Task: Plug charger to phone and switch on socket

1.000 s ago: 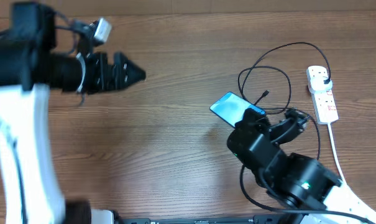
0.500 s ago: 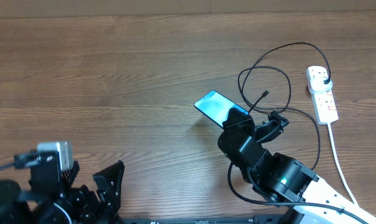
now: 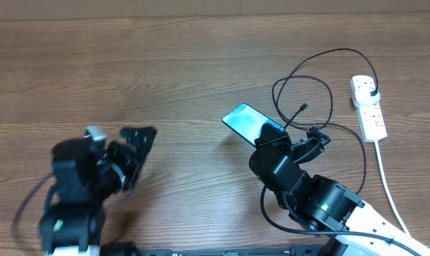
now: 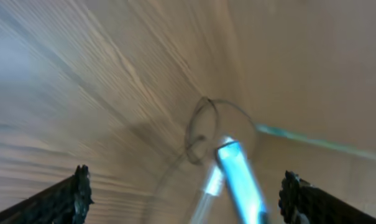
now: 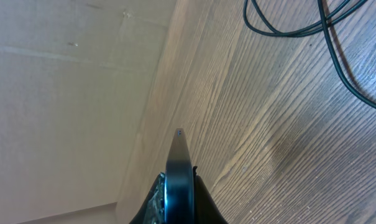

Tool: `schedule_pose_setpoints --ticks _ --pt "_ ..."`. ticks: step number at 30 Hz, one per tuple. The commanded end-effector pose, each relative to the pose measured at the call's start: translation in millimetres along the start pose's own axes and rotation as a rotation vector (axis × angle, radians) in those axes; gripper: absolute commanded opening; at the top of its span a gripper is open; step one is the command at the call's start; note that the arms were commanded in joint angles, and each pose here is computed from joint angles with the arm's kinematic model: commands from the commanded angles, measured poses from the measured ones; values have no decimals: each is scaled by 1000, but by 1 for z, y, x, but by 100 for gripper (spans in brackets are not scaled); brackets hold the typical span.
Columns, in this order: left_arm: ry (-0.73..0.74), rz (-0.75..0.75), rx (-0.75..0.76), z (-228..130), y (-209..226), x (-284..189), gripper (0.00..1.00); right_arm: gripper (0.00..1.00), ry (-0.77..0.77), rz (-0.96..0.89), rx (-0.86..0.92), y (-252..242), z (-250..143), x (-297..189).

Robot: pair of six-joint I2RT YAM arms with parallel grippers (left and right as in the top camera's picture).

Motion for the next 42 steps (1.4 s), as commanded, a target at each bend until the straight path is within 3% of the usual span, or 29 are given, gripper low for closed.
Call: schedule_pose_setpoints --ticks 1,7,15,20,22,26,29,39,42 --pt "345 -21 -360 -14 13 32 100 4 -27 30 34 7 5 -3" --pt "613 -96 -380 -7 4 66 100 4 5 29 37 10 -9 11" --pt "683 -94 -375 -12 -1 90 100 4 248 96 90 28 -48 28" --pt "714 -80 -360 -21 -2 92 98 4 307 95 89 29 -55 28" --pt "709 -79 -358 -21 -2 93 93 4 361 94 86 29 -59 26" --pt "700 -80 -359 -21 -2 93 68 4 468 86 88 29 -68 22" --pt "699 -80 -359 -21 -2 93 58 4 521 68 137 29 -73 20" --pt "665 -84 -361 -18 -2 95 52 4 597 70 174 32 -78 16" --pt "645 -83 -361 -19 -2 97 45 4 582 70 170 32 -79 20"
Point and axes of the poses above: each gripper's point midway between its finger pads, its own x axis out along the fingers, its own y axis along the line the jaws close on, z = x × y, the point moved 8 cm from there along -x, back along the fingers, and after that the axes turned 6 degrees about -x, right-handed, at the moved point
